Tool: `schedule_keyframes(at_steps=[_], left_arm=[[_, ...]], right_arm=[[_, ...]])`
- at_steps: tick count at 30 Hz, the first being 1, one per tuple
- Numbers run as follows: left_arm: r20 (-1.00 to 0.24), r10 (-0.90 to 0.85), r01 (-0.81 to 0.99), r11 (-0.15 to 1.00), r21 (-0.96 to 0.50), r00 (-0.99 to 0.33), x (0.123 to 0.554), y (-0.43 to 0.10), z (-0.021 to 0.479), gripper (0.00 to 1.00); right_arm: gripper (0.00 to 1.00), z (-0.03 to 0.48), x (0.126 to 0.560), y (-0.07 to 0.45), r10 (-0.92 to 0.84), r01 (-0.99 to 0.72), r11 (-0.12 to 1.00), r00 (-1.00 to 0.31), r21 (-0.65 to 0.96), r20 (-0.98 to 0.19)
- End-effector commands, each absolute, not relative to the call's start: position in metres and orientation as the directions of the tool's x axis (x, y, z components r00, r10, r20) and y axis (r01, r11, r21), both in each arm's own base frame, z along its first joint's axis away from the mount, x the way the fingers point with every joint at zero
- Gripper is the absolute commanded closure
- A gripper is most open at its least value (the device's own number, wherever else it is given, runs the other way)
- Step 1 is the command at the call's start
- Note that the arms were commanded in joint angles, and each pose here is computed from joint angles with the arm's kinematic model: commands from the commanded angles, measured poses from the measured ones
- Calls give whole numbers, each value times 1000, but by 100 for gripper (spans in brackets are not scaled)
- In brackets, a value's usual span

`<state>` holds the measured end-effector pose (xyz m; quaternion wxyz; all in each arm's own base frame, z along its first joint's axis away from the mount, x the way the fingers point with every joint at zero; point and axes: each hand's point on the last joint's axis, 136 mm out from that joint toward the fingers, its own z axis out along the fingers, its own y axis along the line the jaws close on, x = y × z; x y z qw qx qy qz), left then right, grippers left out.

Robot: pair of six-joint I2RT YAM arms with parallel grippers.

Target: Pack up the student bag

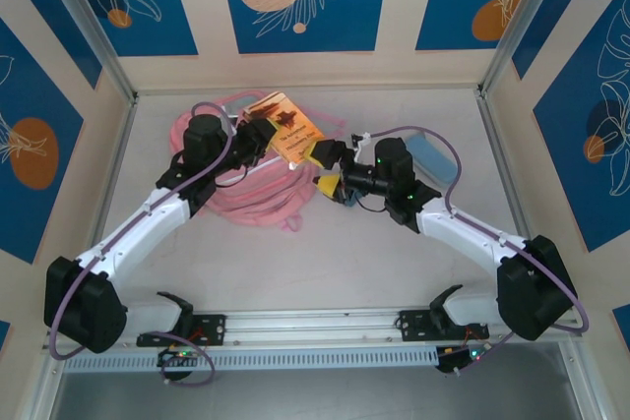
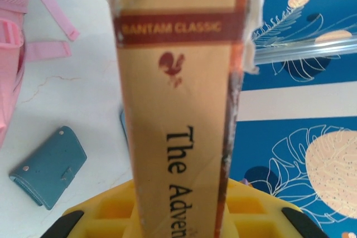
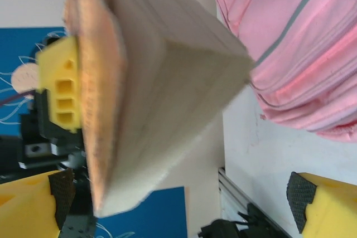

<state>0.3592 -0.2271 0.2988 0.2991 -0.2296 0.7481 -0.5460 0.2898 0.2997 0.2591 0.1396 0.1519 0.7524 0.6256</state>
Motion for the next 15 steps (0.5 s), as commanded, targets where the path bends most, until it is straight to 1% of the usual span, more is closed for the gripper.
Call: schedule_keyframes(at_steps=[1,4,8,12,15], left_arm=[[-167,-732,21,204,-979,-661,361,-216,328,88],[-141,-743,11,178,-984,-654,362,-216,328,88],[-110,-752,4,141,-990,-650,363,-216,329,90],[-102,-755,3,131,-991,-648,363,-215,329,90],[-94,-756,-7,130,-992,-647,363,-215,326,90]], right_arm=[[0,298,306,304,451,18,83,-892,996,-22],[0,302,312,310,454,51,47,-890,998,24],[4,302,321,317,453,104,-51,-884,993,116],[12,304,326,324,438,108,-84,-889,991,134],[21,302,327,328,427,127,-87,-891,988,152]])
